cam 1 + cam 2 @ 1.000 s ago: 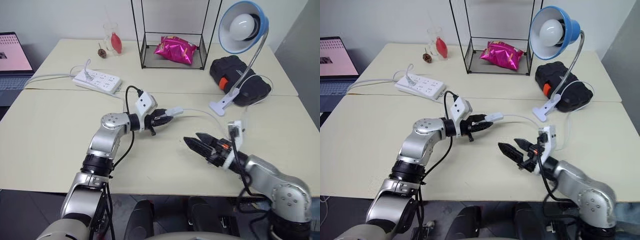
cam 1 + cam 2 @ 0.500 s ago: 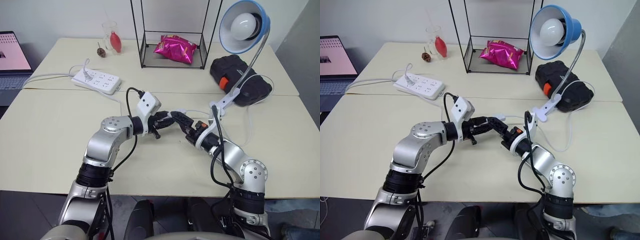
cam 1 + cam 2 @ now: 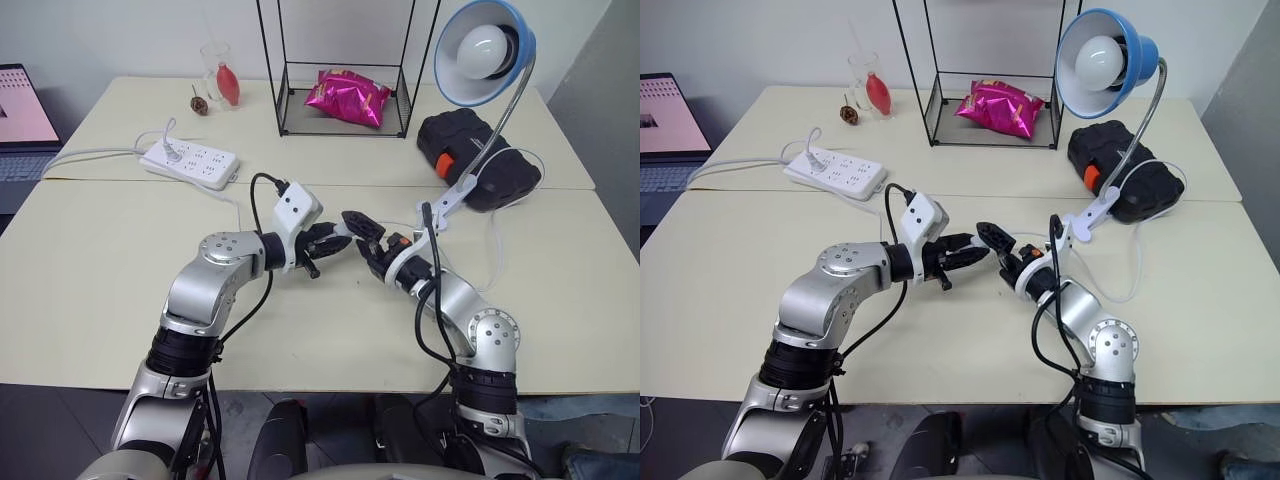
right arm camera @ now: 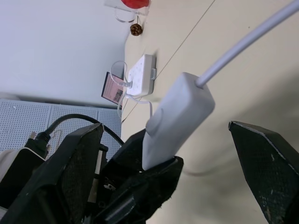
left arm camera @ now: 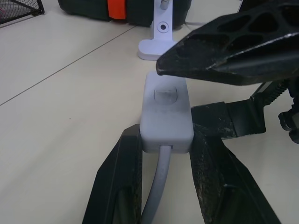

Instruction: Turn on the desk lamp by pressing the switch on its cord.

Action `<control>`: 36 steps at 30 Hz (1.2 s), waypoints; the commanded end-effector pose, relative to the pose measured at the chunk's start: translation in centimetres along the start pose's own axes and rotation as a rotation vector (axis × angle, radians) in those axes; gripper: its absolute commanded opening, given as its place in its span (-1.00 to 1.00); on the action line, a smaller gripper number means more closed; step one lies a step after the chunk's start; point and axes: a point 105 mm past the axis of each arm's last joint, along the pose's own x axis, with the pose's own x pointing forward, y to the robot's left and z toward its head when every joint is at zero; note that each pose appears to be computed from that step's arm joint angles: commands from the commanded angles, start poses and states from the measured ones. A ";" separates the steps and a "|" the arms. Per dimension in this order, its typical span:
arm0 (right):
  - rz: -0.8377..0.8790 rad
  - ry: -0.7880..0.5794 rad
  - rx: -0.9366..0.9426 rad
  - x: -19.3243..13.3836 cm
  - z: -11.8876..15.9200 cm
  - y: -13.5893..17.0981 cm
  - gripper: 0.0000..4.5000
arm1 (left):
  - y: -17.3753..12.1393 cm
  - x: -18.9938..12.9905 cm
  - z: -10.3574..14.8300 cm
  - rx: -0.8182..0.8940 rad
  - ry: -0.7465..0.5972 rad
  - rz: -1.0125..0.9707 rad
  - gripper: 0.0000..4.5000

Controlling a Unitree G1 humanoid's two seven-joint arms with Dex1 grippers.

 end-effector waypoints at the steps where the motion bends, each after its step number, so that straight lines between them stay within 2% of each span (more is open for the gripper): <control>1: 0.048 -0.006 0.020 0.2 0.0 1.2 1.00 | -0.4 -0.2 1.0 0.040 -0.029 -0.004 -0.52; 4: 0.048 0.004 0.017 0.2 -0.2 1.1 1.00 | -0.3 -0.2 1.0 0.039 -0.028 -0.001 -0.52; 7: 0.047 0.011 0.016 0.2 -0.4 1.1 0.78 | -0.3 -0.3 1.0 0.033 -0.029 0.002 -0.52; 12: 0.039 0.017 0.020 0.1 -0.5 0.8 0.25 | -0.2 -0.3 1.4 -0.016 -0.048 0.004 -0.52; 13: 0.038 0.019 0.018 0.1 -0.5 0.7 0.08 | -0.2 -0.2 1.5 -0.017 -0.048 0.002 -0.52; 22: 0.042 0.018 0.040 0.2 -0.6 0.7 -0.72 | -0.3 -0.4 1.2 -0.003 -0.038 0.003 -0.52; 29: 0.060 0.025 0.046 0.1 -0.7 0.9 -0.73 | -0.3 -0.3 1.2 0.003 -0.041 0.008 -0.52; 31: 0.071 0.019 0.034 0.0 -0.6 1.0 -0.42 | -0.2 -0.3 1.2 0.006 -0.043 0.012 -0.52; 32: 0.082 0.019 0.030 -0.1 -0.5 1.2 -0.38 | -0.2 -0.3 1.3 0.008 -0.044 0.014 -0.52; 36: 0.103 0.022 0.027 -0.3 -0.4 1.6 0.01 | -0.2 -0.3 1.2 0.010 -0.045 0.019 -0.52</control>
